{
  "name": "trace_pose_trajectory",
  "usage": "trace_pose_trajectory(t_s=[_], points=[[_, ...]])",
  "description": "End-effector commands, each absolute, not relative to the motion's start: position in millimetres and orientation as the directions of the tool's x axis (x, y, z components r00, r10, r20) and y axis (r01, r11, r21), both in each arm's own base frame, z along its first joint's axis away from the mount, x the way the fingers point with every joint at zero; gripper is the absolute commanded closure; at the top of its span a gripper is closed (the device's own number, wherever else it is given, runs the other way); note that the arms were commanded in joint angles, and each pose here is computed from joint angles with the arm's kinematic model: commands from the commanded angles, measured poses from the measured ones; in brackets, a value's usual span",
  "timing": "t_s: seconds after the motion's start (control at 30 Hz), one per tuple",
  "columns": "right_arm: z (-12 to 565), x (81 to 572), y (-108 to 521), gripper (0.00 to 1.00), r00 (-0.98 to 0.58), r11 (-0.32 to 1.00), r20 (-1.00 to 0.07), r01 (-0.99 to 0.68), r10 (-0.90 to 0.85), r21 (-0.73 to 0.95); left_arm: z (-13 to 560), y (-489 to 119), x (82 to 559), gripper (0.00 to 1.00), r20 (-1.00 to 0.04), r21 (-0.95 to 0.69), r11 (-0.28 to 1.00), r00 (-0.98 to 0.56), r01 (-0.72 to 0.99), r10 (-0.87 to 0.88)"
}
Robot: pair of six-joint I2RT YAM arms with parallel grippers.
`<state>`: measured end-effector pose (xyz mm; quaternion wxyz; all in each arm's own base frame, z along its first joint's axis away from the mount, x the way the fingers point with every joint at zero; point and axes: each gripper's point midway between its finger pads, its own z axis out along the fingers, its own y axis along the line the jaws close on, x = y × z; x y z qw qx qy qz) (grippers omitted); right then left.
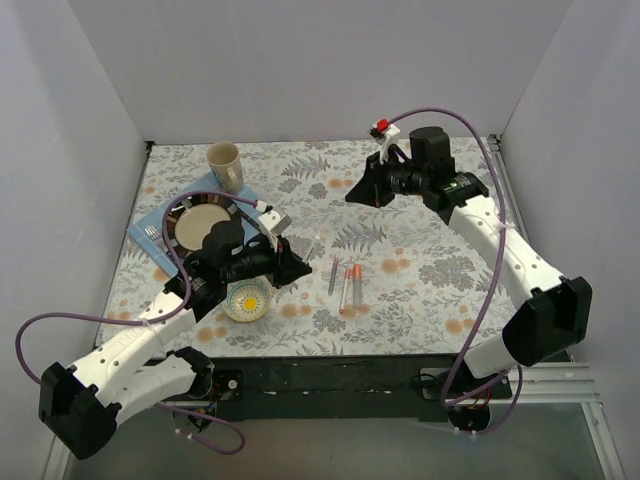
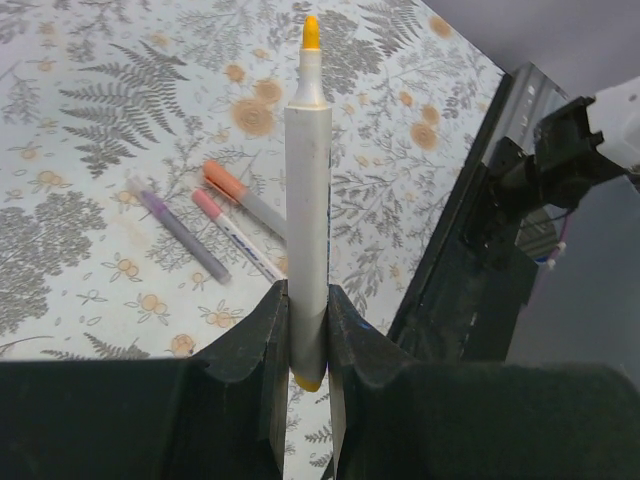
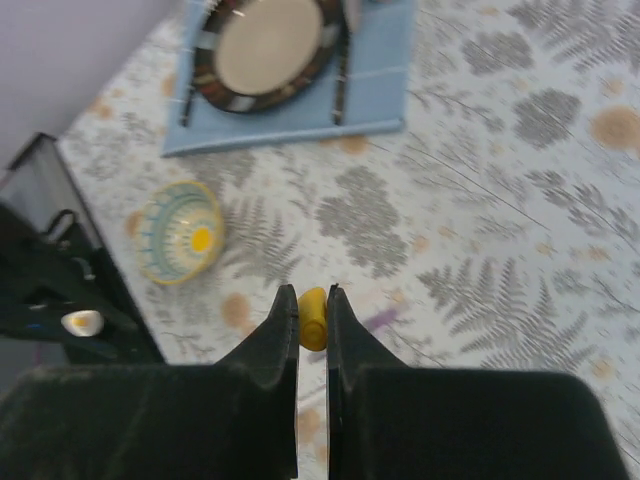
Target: Insert the pens into the pen caps
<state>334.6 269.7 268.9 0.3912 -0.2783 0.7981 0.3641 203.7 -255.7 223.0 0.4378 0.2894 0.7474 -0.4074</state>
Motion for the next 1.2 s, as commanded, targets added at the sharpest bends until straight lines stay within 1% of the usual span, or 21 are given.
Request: trace_pose_trajectory(t_s=[0.0,0.03,0.07,0.13,0.17,0.2,0.23,0.27,0.3,0.67,1.17], points=[[312.1,271.2,291.0,0.99,-0.529,0.235,-0.84,-0.838,-0.122,0.493,224.9,-270.7,168.2,1.0,-0.886,-0.386,0.299,-0.441,0.873,0.142],[315.2,251.8,291.2,0.99,-0.54,0.151,-0.832,-0.839,-0.124,0.522,225.8,-273.0,163.9,1.0,-0.884,-0.394,0.274,-0.444,0.877,0.149],[326.7,247.8,294.2,0.99,-0.528,0.104,-0.844,-0.849,-0.093,0.519,223.6,-274.2,162.8,1.0,-0.879,-0.402,0.266,-0.45,0.876,0.156],[328.1,230.3,292.3,0.99,-0.544,0.034,-0.834,-0.839,-0.089,0.544,224.3,-274.5,162.8,1.0,-0.88,-0.401,0.264,-0.449,0.877,0.157],[339.3,230.6,294.0,0.99,-0.49,0.0,-0.87,-0.871,-0.052,0.491,225.1,-274.0,163.0,1.0,-0.881,-0.399,0.265,-0.447,0.878,0.155],[340.9,224.7,293.4,0.99,-0.538,-0.015,-0.842,-0.842,-0.045,0.539,226.2,-274.2,162.4,1.0,-0.883,-0.397,0.262,-0.444,0.88,0.153],[345.8,215.9,292.2,0.99,-0.528,-0.058,-0.848,-0.846,-0.043,0.53,227.7,-274.0,162.3,1.0,-0.886,-0.394,0.26,-0.44,0.882,0.149],[339.2,210.8,292.3,0.99,-0.549,-0.078,-0.834,-0.831,-0.049,0.551,228.5,-273.8,162.2,1.0,-0.888,-0.392,0.26,-0.437,0.883,0.146],[346.1,207.4,292.3,0.99,-0.537,-0.102,-0.843,-0.837,-0.033,0.537,229.4,-273.8,162.5,1.0,-0.889,-0.39,0.26,-0.435,0.883,0.142],[333.3,192.7,298.0,0.99,-0.549,-0.144,-0.833,-0.821,-0.065,0.552,232.1,-270.9,167.6,1.0,-0.902,-0.363,0.292,-0.412,0.885,0.127],[323.5,200.3,301.2,0.99,-0.539,-0.098,-0.839,-0.833,-0.076,0.545,232.3,-270.6,168.5,1.0,-0.903,-0.361,0.297,-0.411,0.884,0.125]])
